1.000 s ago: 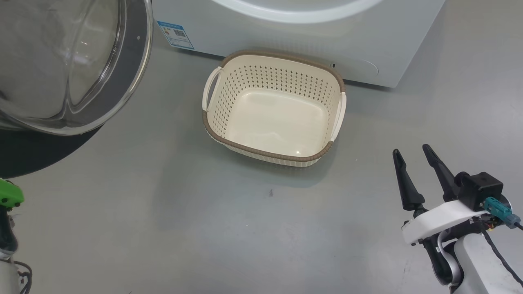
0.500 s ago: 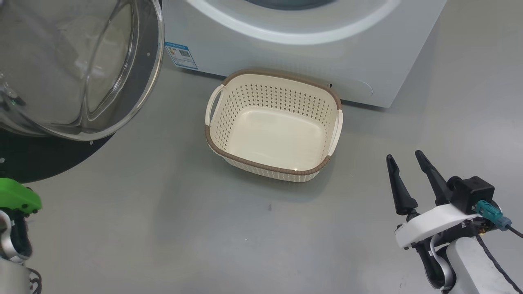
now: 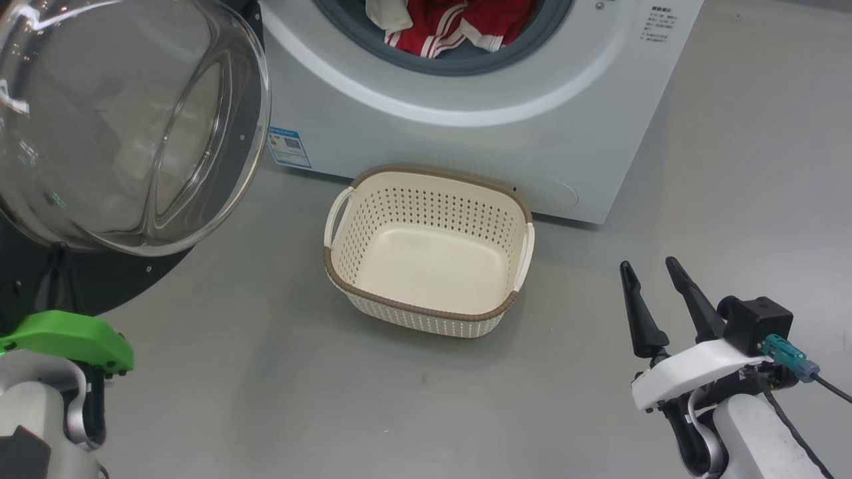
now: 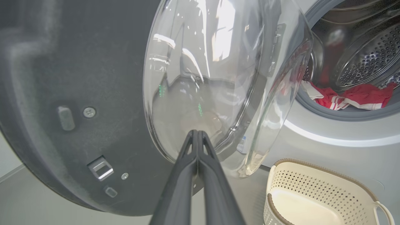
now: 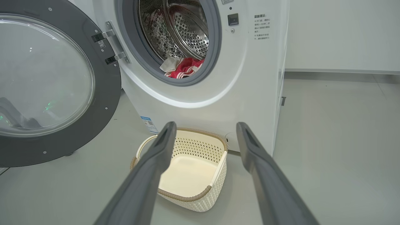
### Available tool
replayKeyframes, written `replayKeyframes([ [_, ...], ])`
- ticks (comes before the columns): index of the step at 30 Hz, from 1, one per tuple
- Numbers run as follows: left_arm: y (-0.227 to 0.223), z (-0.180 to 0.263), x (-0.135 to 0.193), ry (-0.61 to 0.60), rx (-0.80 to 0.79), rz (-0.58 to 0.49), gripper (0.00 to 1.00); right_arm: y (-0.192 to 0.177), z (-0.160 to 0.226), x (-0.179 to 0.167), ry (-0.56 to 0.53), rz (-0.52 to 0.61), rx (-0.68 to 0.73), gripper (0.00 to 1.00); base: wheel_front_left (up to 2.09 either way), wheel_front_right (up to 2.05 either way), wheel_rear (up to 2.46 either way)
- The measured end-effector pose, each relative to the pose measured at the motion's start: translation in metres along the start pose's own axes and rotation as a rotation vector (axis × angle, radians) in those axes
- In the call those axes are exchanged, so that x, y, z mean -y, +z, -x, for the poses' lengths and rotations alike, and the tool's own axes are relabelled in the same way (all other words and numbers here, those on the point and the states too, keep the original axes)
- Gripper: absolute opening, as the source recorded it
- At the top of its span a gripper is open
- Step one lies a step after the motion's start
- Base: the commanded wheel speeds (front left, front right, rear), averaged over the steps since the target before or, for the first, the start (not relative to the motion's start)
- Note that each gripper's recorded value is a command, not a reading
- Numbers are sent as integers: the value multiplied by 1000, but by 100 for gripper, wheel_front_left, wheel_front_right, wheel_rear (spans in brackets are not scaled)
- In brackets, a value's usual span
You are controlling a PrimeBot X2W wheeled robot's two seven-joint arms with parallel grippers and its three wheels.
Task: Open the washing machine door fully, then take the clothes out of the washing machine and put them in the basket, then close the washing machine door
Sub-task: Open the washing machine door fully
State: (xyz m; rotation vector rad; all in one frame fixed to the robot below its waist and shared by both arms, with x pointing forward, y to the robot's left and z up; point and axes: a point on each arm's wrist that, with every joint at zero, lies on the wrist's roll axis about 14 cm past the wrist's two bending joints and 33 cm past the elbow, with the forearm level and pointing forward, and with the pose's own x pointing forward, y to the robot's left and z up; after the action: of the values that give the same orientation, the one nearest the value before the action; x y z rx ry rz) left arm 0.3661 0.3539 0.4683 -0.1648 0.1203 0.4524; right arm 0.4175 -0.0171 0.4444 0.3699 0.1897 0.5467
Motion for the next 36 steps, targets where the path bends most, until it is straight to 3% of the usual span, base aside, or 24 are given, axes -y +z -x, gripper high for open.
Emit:
replayKeyframes([
  [17, 6, 30, 101, -312, 66, 49, 0, 47, 39, 12, -103, 35, 135, 100, 0, 0, 0],
  [36, -7, 72, 184, -541, 53, 101, 0, 77, 89, 39, -234, 51, 251, 100, 0, 0, 0],
])
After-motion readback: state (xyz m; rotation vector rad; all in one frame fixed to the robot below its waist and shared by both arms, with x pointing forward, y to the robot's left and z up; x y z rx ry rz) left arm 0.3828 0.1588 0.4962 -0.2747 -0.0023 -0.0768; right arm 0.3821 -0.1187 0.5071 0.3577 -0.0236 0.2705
